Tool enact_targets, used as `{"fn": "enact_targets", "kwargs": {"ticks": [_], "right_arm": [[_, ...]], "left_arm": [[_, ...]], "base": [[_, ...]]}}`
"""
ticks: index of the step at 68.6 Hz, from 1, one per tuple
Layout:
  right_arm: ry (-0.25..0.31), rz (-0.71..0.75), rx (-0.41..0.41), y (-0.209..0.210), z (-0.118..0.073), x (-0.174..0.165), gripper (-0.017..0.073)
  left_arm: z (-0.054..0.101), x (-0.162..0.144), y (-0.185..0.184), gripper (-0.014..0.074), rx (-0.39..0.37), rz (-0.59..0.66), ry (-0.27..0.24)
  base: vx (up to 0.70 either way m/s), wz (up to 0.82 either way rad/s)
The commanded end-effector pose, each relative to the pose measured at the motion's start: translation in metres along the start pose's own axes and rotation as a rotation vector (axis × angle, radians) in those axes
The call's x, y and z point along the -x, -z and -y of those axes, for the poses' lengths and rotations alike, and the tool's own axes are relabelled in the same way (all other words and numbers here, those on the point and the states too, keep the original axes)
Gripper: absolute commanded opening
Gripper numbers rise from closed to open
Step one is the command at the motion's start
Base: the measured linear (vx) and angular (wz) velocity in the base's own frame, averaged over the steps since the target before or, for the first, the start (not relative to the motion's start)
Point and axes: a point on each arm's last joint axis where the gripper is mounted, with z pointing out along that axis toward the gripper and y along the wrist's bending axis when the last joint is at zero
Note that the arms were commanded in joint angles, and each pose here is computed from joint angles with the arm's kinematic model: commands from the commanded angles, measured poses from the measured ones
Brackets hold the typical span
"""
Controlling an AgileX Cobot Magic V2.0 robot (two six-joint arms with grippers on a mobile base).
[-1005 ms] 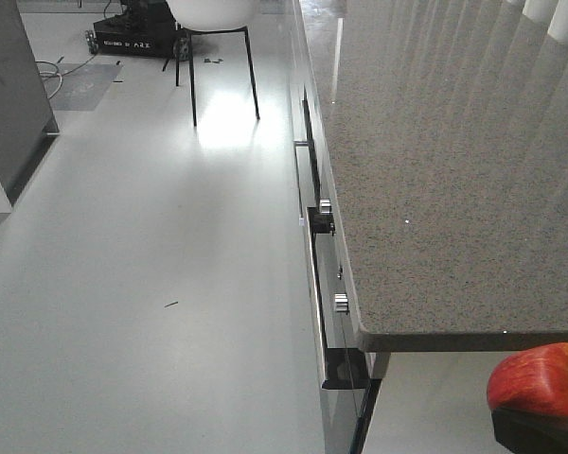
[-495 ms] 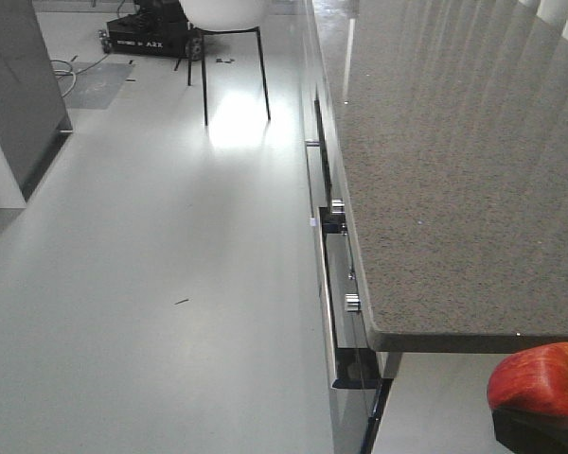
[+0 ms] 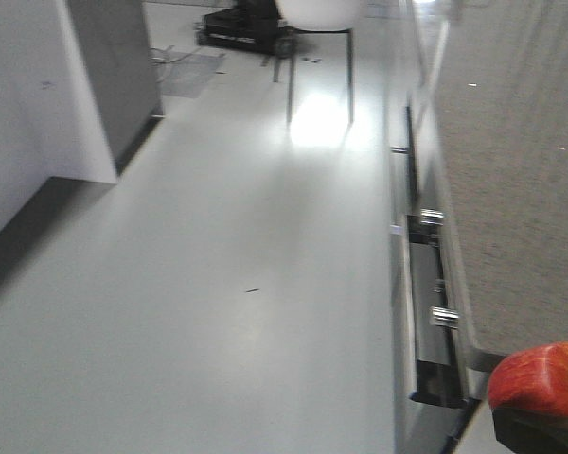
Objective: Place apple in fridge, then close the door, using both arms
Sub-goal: 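Drive the base away from the counter holding the apple in the right gripper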
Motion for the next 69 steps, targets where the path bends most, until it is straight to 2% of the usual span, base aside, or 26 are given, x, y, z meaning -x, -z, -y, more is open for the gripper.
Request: {"fn": "enact_targets", "kwargs": {"ticks": [1, 33, 69], "right_arm": [[0.005, 0.093, 0.003, 0.0058, -0.0019, 0.0125, 0.0174], [0.005, 0.093, 0.003, 0.0058, -0.0019, 0.0125, 0.0174], [0.005, 0.093, 0.003, 0.0058, -0.0019, 0.0125, 0.0174]], "left_arm": [[-0.0001, 0.0035, 0.0010, -0.0006, -0.003, 0.077, 0.018], [-0.0001, 0.0035, 0.0010, -0.0006, -0.003, 0.077, 0.018], [-0.0001, 0.0035, 0.0010, -0.0006, -0.003, 0.077, 0.018]], "base": [[-0.02, 0.57], [-0.02, 0.55], [0.00, 0.32]]}}
